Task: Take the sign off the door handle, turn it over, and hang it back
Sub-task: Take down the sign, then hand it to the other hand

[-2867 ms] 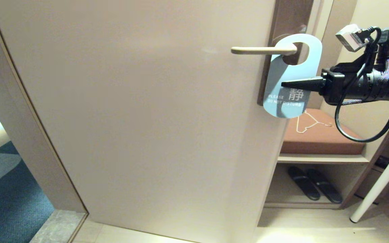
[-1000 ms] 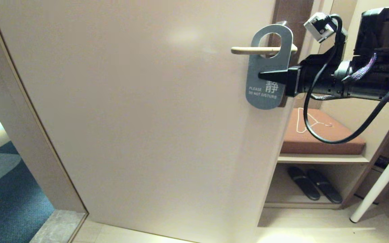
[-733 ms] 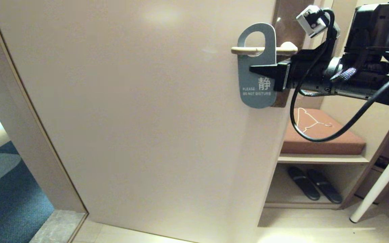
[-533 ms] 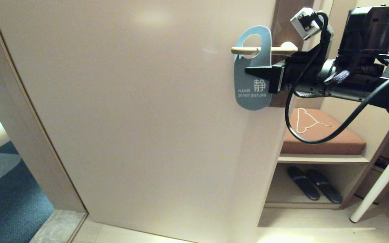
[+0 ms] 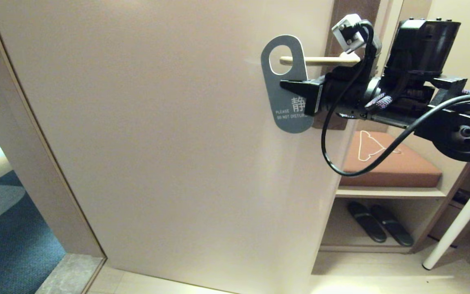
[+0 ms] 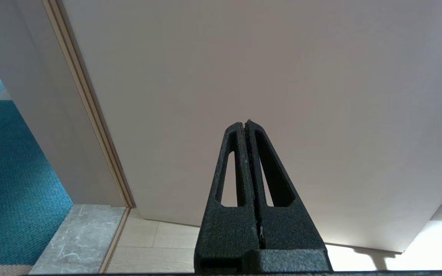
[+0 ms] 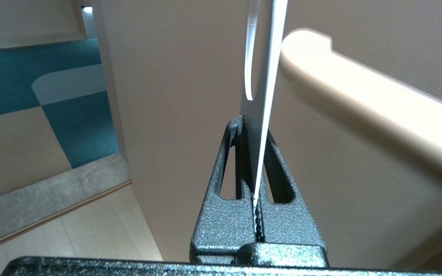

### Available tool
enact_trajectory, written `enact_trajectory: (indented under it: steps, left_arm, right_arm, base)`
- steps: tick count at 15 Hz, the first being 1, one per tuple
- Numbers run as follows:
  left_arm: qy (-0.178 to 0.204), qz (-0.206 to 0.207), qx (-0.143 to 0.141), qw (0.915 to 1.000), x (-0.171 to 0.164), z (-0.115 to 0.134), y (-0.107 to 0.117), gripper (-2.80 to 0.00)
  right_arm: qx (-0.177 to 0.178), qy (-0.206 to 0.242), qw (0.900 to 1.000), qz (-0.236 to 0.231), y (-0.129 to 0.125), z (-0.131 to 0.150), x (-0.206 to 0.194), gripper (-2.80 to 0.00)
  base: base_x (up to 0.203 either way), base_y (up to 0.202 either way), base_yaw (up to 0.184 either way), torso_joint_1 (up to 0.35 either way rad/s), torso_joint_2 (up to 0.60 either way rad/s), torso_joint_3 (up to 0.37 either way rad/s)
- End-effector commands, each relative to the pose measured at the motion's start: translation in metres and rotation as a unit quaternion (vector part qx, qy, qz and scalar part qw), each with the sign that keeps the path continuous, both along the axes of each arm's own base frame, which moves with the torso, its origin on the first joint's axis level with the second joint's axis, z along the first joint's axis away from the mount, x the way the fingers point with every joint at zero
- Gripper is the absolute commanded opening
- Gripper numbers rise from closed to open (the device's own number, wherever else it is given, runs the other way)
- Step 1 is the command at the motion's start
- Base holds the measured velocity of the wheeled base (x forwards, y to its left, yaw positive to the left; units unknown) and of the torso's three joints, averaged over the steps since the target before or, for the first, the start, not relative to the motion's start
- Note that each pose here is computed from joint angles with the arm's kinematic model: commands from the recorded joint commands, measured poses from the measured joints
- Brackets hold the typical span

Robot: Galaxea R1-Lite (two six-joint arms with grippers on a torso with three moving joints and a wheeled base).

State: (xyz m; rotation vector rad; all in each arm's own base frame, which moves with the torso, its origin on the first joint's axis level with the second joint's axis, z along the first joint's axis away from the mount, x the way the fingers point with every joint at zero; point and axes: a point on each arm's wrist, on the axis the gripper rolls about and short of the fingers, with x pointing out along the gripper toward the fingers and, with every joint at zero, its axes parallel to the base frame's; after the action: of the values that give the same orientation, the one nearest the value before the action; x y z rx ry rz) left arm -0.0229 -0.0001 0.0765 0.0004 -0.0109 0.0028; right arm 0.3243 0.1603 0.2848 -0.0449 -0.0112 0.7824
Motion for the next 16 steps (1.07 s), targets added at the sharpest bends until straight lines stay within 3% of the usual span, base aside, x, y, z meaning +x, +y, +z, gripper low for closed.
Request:
enact_trajectory:
  steps: [1,7,12,16]
  left_arm:
    - [0.000,0.000,0.000,1.0000,0.000,0.000,0.000,-2.80]
    - [0.000,0.000,0.000,1.0000,0.000,0.000,0.000,-2.80]
    - [0.000,0.000,0.000,1.0000,0.000,0.000,0.000,-2.80]
    - [0.000,0.000,0.000,1.0000,0.000,0.000,0.000,-2.80]
  right_arm:
    - [-0.005,0.009,1.000,0.005,0.005,-0.010,0.003,-2.80]
    - [0.004,0.008,1.000,0.017,0.001,-0.006,-0.012,-2.80]
    - [-0.002,0.023,0.998,0.054,-0.016,-0.002,-0.052,-2.80]
    - [0.006,0.021,0.993,0.113,-0.032,0.003,-0.089,-2.80]
  base:
    - [0.000,0.000,0.000,0.000,0.00,0.000]
    - [0.000,0.000,0.000,0.000,0.00,0.000]
    - [0.000,0.000,0.000,0.000,0.00,0.000]
    - [0.000,0.000,0.000,0.000,0.00,0.000]
